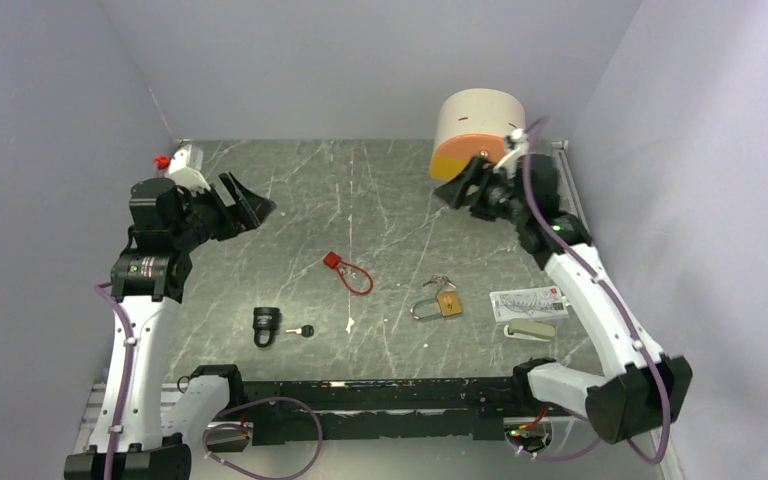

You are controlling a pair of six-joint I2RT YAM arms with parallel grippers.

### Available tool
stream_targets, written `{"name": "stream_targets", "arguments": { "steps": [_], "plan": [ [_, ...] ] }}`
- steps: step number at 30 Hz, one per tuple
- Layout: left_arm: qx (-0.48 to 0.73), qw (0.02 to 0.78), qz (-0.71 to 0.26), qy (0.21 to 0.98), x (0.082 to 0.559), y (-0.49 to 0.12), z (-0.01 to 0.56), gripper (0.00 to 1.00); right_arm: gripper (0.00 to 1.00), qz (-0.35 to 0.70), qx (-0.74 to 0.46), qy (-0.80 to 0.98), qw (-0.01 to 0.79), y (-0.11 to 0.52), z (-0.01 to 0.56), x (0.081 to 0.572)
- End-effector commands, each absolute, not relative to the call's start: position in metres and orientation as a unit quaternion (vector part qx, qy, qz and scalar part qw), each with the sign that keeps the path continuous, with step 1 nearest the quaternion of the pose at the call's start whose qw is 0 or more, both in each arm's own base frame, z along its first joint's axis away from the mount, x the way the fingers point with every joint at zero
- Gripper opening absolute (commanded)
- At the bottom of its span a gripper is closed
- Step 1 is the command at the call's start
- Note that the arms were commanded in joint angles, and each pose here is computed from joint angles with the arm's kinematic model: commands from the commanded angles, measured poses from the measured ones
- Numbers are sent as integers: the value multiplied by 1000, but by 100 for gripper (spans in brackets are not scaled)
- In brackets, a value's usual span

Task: Unlock with the key

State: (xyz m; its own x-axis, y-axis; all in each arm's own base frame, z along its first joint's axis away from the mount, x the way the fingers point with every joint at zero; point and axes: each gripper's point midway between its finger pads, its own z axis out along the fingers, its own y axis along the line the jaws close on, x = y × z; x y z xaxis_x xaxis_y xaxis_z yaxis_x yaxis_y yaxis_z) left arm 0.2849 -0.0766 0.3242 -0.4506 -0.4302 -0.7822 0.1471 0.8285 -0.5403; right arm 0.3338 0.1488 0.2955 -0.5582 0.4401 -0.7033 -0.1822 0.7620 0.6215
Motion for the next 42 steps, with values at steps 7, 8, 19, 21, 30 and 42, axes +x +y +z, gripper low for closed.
{"name": "stream_targets", "arguments": {
  "steps": [7, 8, 19, 21, 30, 42],
  "plan": [
    [-163, 415, -328, 833, 248, -91, 263, 78, 66, 313, -20, 898, 309, 285, 199, 305],
    [-173, 411, -324, 834, 246, -89, 259, 79, 64, 293, -32, 909, 294, 292, 184, 301],
    [-373, 356, -150, 843, 210, -25, 208, 94, 44, 236, -254, 909, 230, 394, 121, 236],
    [-403, 339, -115, 842, 200, -14, 198, 94, 49, 243, -304, 893, 226, 412, 116, 219],
    [-509, 363, -9, 781, 165, 31, 213, 94, 54, 172, -505, 823, 195, 463, 72, 170],
    [-563, 407, 77, 715, 141, 71, 249, 94, 54, 128, -568, 793, 178, 470, 40, 164]
  ]
}}
